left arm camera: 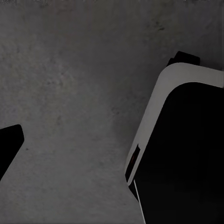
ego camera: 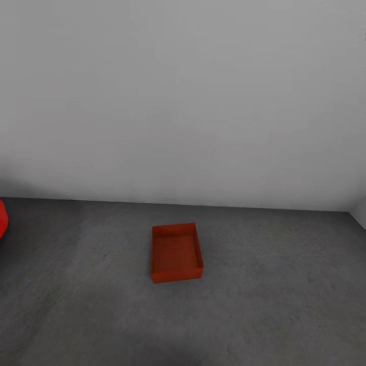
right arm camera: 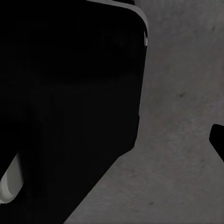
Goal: Move the two storage containers from the living room to the garage. In the garage, place one container on the floor and stack the other container on top of it (either order is fine).
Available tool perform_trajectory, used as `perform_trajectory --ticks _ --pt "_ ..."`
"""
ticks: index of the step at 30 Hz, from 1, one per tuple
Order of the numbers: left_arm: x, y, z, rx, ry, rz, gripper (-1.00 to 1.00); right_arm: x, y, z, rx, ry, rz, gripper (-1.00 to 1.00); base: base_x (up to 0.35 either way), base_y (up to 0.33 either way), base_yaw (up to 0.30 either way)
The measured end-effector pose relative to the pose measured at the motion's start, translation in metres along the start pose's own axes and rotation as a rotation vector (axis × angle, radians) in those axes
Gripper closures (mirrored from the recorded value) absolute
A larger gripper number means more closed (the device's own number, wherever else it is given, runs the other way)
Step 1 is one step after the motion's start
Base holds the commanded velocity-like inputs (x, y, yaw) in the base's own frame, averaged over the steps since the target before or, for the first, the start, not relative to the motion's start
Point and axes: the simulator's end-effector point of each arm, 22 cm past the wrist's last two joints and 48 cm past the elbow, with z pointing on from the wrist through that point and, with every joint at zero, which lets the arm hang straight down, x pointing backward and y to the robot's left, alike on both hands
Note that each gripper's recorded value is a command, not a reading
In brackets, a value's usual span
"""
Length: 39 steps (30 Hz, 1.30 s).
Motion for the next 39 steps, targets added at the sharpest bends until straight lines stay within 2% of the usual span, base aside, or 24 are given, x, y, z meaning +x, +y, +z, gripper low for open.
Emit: perform_trajectory --ticks 39 --pt "-0.025 -0.005 -0.007 0.016 -0.059 -0.017 -1.00 -0.026 0.001 -0.002 -0.004 -0.066 0.000 -1.00 0.000 0.000 0.000"
